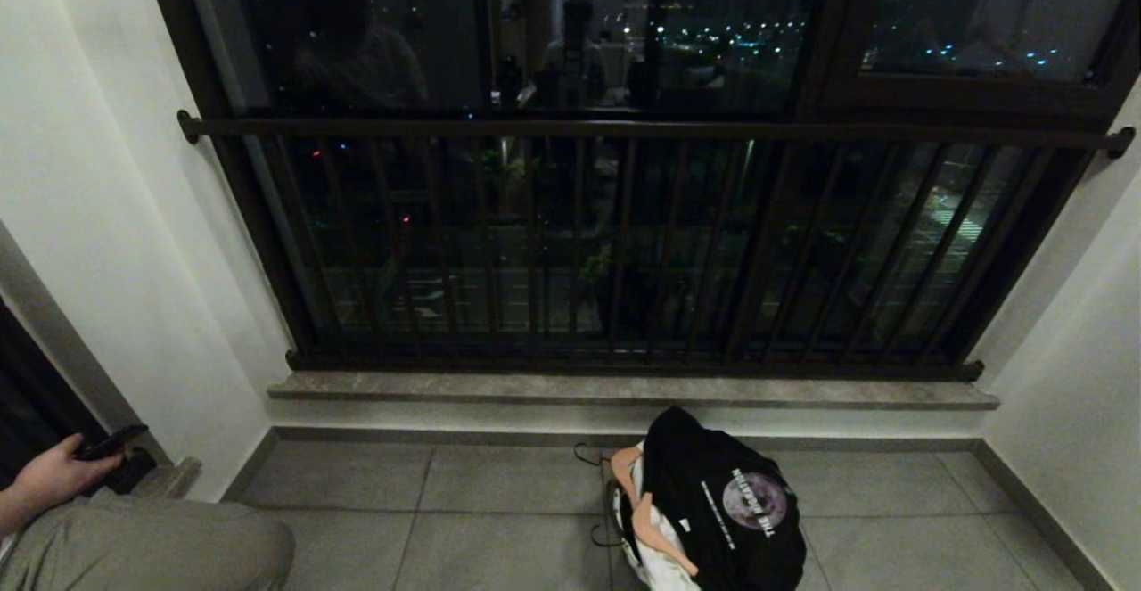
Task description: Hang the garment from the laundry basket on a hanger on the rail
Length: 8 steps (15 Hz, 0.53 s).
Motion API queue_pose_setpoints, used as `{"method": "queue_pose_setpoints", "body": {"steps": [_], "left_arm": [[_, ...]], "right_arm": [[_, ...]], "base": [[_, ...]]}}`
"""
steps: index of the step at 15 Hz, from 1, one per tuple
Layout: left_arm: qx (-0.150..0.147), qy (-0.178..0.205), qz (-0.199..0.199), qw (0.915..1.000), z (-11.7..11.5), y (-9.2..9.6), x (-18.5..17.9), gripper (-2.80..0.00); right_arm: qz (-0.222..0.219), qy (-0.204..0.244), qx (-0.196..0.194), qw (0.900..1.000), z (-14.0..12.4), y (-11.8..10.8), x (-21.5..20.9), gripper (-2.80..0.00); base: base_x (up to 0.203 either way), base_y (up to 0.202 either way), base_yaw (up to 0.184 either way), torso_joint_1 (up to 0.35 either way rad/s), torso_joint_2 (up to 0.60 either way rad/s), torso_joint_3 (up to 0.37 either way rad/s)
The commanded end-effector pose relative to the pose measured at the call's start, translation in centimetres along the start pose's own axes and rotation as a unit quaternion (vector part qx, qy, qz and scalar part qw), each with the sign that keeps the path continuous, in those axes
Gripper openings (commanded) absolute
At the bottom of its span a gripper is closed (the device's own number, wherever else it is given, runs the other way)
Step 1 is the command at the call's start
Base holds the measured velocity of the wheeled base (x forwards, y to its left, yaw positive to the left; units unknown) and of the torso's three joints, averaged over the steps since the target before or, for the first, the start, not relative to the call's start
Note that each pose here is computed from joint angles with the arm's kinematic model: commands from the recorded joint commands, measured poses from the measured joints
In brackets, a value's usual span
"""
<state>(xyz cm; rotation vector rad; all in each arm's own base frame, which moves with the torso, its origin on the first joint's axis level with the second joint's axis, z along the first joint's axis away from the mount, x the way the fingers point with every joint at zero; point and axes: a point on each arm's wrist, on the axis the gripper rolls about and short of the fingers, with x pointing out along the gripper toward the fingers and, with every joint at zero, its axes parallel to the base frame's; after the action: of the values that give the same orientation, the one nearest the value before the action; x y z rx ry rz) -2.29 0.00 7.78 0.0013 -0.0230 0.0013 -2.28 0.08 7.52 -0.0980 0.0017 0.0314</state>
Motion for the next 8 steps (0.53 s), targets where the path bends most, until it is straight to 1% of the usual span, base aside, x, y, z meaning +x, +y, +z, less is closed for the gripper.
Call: {"method": "queue_pose_setpoints", "body": {"steps": [1, 8], "left_arm": [[0.000, 0.004, 0.000, 1.0000, -0.21, 0.00, 0.06, -2.80], [-0.001, 0.004, 0.000, 1.0000, -0.21, 0.00, 0.06, -2.80]], "right_arm": [[0.000, 0.000, -0.001, 1.000, 0.00, 0.00, 0.00, -2.80], [0.000, 0.000, -0.002, 1.000, 0.00, 0.00, 0.00, -2.80]], "base": [[0.000, 0.000, 0.000, -0.148, 0.32, 0.178], [0.000, 0.000, 0.000, -0.145, 0.34, 0.192]]}}
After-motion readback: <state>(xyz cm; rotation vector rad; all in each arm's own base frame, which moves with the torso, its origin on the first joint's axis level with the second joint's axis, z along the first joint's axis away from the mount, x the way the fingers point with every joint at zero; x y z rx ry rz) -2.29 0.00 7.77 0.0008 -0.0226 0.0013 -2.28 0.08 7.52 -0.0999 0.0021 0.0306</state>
